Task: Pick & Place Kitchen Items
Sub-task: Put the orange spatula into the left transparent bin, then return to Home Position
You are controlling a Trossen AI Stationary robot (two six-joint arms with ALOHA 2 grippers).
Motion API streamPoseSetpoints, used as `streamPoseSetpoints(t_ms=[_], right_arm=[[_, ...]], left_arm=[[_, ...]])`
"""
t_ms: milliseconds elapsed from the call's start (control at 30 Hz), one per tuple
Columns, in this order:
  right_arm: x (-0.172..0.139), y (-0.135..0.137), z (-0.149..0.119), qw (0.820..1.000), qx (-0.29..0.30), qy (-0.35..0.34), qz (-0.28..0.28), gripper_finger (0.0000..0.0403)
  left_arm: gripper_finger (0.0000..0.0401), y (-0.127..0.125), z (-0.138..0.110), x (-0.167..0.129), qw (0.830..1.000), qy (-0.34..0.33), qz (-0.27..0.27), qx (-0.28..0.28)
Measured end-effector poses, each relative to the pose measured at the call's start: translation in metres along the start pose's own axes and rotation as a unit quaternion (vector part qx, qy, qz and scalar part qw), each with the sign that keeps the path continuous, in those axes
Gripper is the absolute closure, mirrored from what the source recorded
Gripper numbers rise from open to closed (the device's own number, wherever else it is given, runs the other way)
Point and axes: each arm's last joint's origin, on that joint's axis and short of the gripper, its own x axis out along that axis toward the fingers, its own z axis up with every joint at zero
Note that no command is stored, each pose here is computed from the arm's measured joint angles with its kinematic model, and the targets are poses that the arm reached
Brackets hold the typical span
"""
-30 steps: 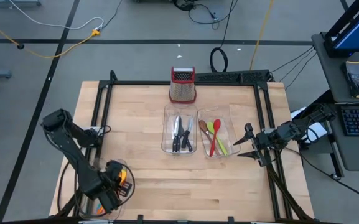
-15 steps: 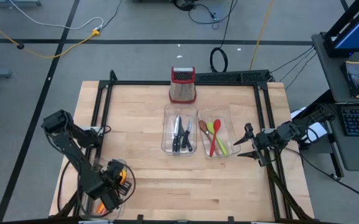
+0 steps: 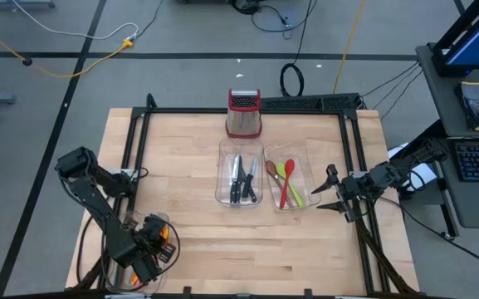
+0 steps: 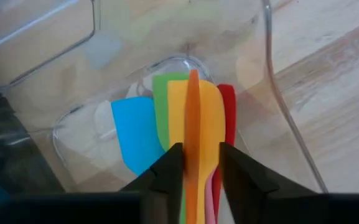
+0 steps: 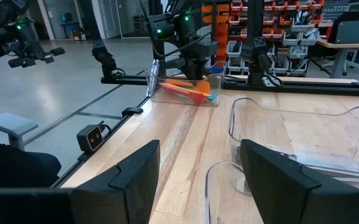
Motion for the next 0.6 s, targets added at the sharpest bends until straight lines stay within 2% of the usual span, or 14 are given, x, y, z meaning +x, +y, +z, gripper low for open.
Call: streamPoseSetpoints(t_ms=[67, 167, 267, 500, 600], right_arm=[[0.0, 0.0, 0.0, 1.0, 0.0, 0.0, 0.0, 0.0188], [0.0, 0.0, 0.0, 1.0, 0.0, 0.0, 0.0, 0.0188], [0.0, 0.0, 0.0, 1.0, 0.0, 0.0, 0.0, 0.0188], [0.0, 0.0, 0.0, 1.0, 0.0, 0.0, 0.0, 0.0188], [0.0, 0.0, 0.0, 1.0, 0.001, 0.0, 0.0, 0.0188]], left_arm=[[0.0277, 0.001, -0.001, -0.001, 1.0, 0.009, 0.002, 0.003], [0.0245, 0.002, -0.002, -0.008, 0.997, 0.072, 0.016, 0.021], [0.022, 0.002, -0.001, -0.021, 0.994, 0.105, 0.002, 0.023], [0.0195, 0.011, 0.014, -0.064, 0.991, 0.082, -0.104, 0.008], [0.02, 0.018, 0.026, -0.086, 0.986, 0.032, -0.165, 0.001]])
